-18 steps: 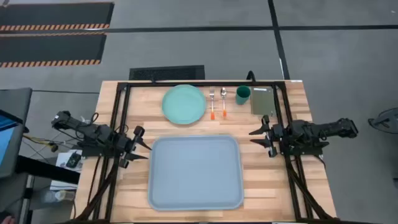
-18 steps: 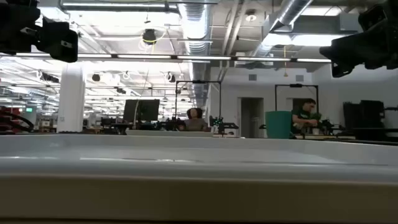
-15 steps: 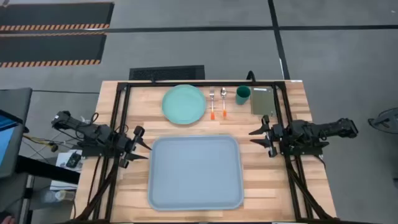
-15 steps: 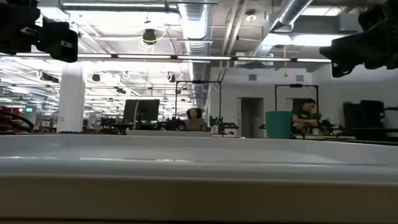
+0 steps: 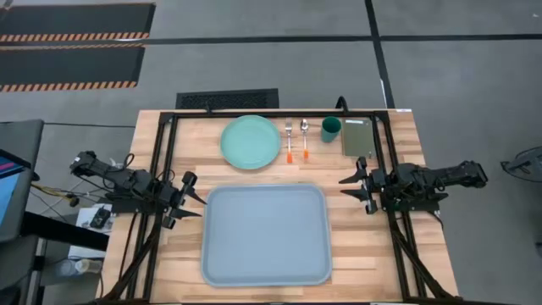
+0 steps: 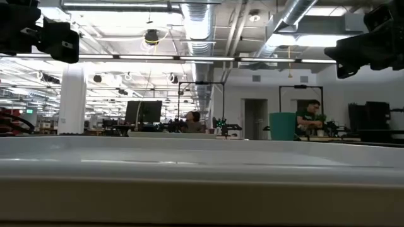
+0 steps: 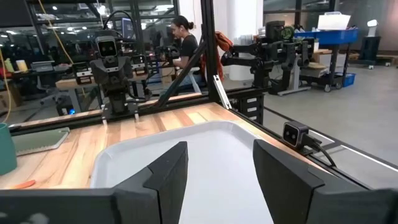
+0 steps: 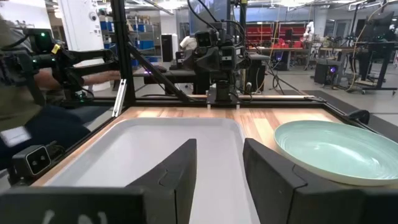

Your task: Pick and place plate/cup/fork/spoon on tray

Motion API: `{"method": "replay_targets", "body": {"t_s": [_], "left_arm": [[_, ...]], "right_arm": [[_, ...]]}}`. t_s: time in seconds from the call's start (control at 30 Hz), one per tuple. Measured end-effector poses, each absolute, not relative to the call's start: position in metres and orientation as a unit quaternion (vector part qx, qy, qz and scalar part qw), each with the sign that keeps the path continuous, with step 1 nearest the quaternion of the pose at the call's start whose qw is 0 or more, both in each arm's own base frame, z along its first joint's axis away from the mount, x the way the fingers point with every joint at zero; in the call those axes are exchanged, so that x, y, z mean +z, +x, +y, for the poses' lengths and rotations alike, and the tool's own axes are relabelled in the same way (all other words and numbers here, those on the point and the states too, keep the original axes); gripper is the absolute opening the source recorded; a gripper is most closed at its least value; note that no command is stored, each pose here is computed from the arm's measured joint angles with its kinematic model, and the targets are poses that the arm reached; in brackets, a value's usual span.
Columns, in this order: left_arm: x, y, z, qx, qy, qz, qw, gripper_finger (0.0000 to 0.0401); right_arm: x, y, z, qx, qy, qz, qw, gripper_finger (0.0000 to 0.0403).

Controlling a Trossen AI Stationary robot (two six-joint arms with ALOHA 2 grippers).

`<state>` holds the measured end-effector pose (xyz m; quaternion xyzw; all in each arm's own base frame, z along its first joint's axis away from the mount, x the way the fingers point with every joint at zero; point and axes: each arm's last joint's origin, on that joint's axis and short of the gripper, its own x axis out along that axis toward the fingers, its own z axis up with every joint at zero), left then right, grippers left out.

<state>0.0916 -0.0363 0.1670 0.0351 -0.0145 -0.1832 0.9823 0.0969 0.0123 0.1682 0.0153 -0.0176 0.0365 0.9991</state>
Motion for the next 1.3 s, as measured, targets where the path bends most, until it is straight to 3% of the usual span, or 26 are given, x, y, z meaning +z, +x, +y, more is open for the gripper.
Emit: {"method": "replay_targets", "body": {"t_s": [0.8, 1.0, 1.3], "left_arm": [[0.1670, 0.0916, -0.0363, -0.183, 0.035, -0.015, 0.982, 0.0173], [0.1706, 0.0929, -0.0313, -0.094, 0.022, -0.029, 0.995, 0.0173], [0.1702, 0.0926, -0.0327, -0.123, -0.171, -0.004, 0.978, 0.0173]], "right_arm": [[0.1682, 0.0969, 0.0122, 0.036, 0.015, -0.018, 0.999, 0.0157], [0.1683, 0.0969, 0.0122, 0.036, 0.015, -0.018, 0.999, 0.0157], [0.1695, 0.0969, 0.0122, 0.036, 0.054, -0.023, 0.998, 0.0157]]}}
